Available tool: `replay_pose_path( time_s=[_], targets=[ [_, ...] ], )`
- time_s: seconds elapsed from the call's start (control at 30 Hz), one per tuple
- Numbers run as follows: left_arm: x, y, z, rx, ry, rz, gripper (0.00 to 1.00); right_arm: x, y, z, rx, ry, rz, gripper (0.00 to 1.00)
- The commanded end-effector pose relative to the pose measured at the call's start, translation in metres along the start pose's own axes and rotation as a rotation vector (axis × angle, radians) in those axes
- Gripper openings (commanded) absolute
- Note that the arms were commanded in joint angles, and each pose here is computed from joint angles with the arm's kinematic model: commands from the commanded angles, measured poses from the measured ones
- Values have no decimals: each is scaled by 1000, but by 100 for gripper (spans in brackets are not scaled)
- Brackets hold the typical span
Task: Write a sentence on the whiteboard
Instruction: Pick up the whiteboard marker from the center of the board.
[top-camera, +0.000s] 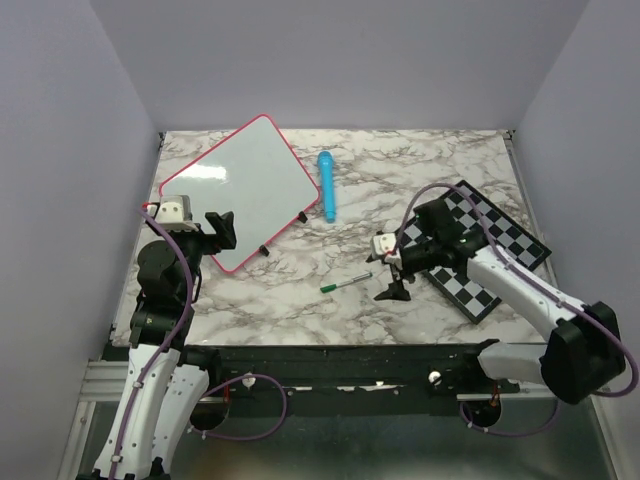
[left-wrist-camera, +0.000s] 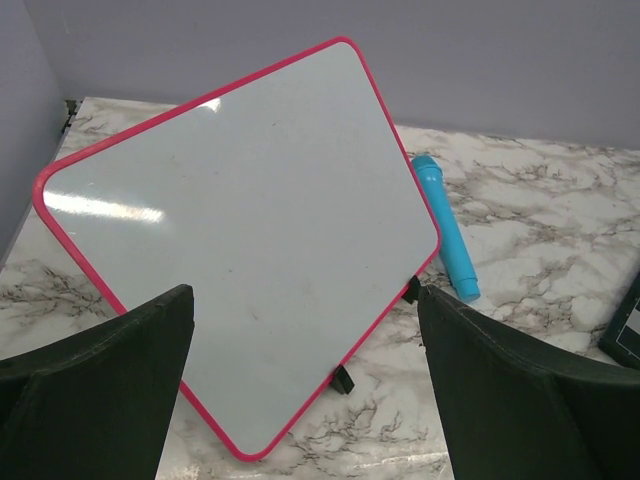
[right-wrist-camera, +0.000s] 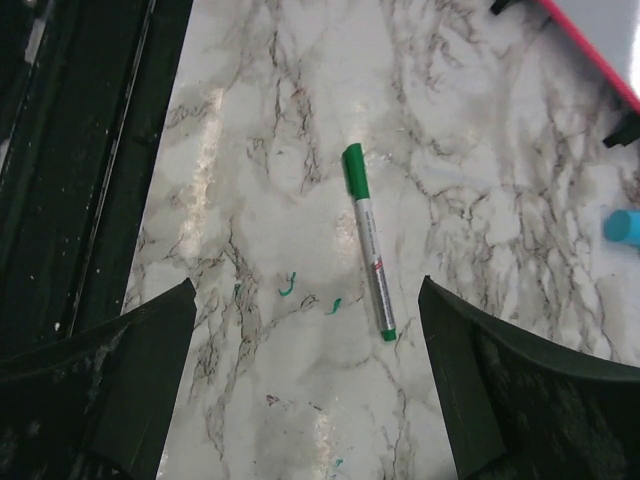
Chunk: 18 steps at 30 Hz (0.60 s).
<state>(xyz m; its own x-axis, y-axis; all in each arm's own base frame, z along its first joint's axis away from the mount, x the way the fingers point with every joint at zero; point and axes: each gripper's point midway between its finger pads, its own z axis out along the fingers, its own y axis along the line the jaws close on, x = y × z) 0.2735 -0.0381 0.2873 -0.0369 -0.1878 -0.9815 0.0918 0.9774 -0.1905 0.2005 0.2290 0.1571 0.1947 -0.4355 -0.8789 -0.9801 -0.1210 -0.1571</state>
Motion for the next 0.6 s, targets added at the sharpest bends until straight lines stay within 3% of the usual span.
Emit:
replay_pose_path(
  time_s=[0.0,0.4,0.57],
  targets=[
    [2,-3,1,23,1,1,99,40,-11,28,-47,238,-84,95],
    [-1,-5,-1,32,-13,1,99,97,-35,73,-102,570,-34,58],
    [-3,-5,-2,33,-22,-3,99,112,-36,80,-95,631,-25,51]
  ],
)
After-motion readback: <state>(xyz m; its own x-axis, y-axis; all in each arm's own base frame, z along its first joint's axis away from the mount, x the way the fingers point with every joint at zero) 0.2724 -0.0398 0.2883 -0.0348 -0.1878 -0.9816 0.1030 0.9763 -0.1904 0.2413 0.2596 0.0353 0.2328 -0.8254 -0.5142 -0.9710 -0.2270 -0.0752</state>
